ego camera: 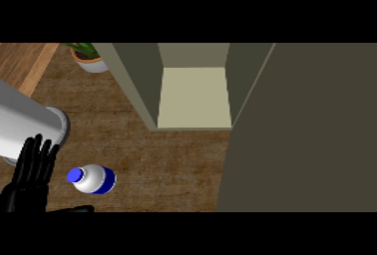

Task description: Pick up the bottled water, place it into the cabinet and close the cabinet

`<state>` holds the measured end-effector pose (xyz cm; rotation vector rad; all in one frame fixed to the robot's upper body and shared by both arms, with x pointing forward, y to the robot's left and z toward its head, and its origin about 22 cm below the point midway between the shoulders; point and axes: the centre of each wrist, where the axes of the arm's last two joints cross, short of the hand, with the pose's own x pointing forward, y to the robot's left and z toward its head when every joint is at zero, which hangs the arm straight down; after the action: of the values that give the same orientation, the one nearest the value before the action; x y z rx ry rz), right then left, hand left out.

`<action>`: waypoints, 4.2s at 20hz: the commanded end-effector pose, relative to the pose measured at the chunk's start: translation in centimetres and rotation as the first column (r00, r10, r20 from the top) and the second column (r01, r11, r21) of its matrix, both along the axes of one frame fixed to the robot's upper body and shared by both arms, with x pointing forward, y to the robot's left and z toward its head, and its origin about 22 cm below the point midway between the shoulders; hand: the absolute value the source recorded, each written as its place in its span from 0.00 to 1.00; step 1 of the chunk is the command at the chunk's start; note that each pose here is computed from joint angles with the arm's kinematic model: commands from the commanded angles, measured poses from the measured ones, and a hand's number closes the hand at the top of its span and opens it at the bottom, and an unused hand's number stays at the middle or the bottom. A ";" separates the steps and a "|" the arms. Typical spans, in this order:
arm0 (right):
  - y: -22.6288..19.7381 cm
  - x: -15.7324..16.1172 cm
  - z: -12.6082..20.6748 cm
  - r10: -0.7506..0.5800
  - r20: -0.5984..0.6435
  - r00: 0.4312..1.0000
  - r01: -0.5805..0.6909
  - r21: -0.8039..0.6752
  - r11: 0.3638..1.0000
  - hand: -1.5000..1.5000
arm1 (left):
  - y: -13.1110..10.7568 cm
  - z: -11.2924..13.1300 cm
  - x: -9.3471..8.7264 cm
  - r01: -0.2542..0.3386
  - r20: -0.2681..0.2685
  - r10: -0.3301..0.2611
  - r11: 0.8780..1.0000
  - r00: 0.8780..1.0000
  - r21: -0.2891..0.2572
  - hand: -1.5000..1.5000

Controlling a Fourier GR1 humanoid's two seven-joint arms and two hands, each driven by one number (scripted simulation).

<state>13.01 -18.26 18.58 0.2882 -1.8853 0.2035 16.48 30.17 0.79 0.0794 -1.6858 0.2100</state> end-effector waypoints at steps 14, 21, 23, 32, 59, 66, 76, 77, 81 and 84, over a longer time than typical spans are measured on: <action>-1.0 -3.3 2.5 -0.018 0.087 0.996 0.017 0.011 1.000 0.00 | 1.1 -11.8 -1.2 -0.030 -0.057 0.030 0.999 0.998 -0.014 0.00; -0.2 -2.7 2.8 -0.018 0.088 0.996 0.019 -0.012 1.000 0.00 | 2.3 -13.7 0.8 -0.028 -0.088 0.027 0.999 0.996 -0.019 0.00; -1.0 -3.6 3.3 -0.007 0.083 0.997 0.008 -0.003 1.000 0.00 | 1.2 -15.1 0.0 -0.020 -0.074 0.019 1.000 0.997 -0.017 0.00; -0.5 -2.3 3.0 -0.033 0.072 0.997 0.035 -0.020 0.999 0.00 | 1.1 -17.4 0.6 -0.022 -0.037 0.017 0.992 0.999 -0.120 0.00; -3.5 -3.2 1.4 -0.085 0.076 0.994 0.088 -0.034 0.996 0.00 | -2.6 -16.8 4.4 0.100 0.139 -0.093 0.994 0.986 -0.049 1.00; -3.6 -1.4 -0.2 -0.159 0.077 0.984 0.163 -0.043 0.986 0.00 | -8.9 -14.6 11.4 0.276 0.095 -0.270 0.960 0.958 -0.055 1.00; -7.9 -0.5 -2.1 -0.212 0.089 0.973 0.215 -0.038 0.976 0.00 | -12.0 -10.7 15.3 0.398 0.167 -0.371 0.899 0.913 -0.181 1.00; -7.6 -2.5 0.0 -0.199 0.090 0.976 0.204 -0.056 0.977 0.00 | -11.9 -10.4 15.7 0.396 0.172 -0.367 0.900 0.914 -0.181 1.00; -8.7 -0.7 -0.3 -0.207 0.084 0.975 0.213 -0.064 0.975 0.00 | -14.1 -8.9 16.5 0.403 0.170 -0.375 0.895 0.911 -0.189 1.00; -9.3 -0.4 -0.9 -0.236 0.072 0.969 0.240 -0.056 0.969 0.00 | -15.2 -7.2 17.7 0.397 0.151 -0.371 0.893 0.916 -0.214 1.00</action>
<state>13.41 -26.98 17.01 -0.1168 -1.9412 0.1709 30.38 19.69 -11.00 -0.3400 -1.6936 0.1707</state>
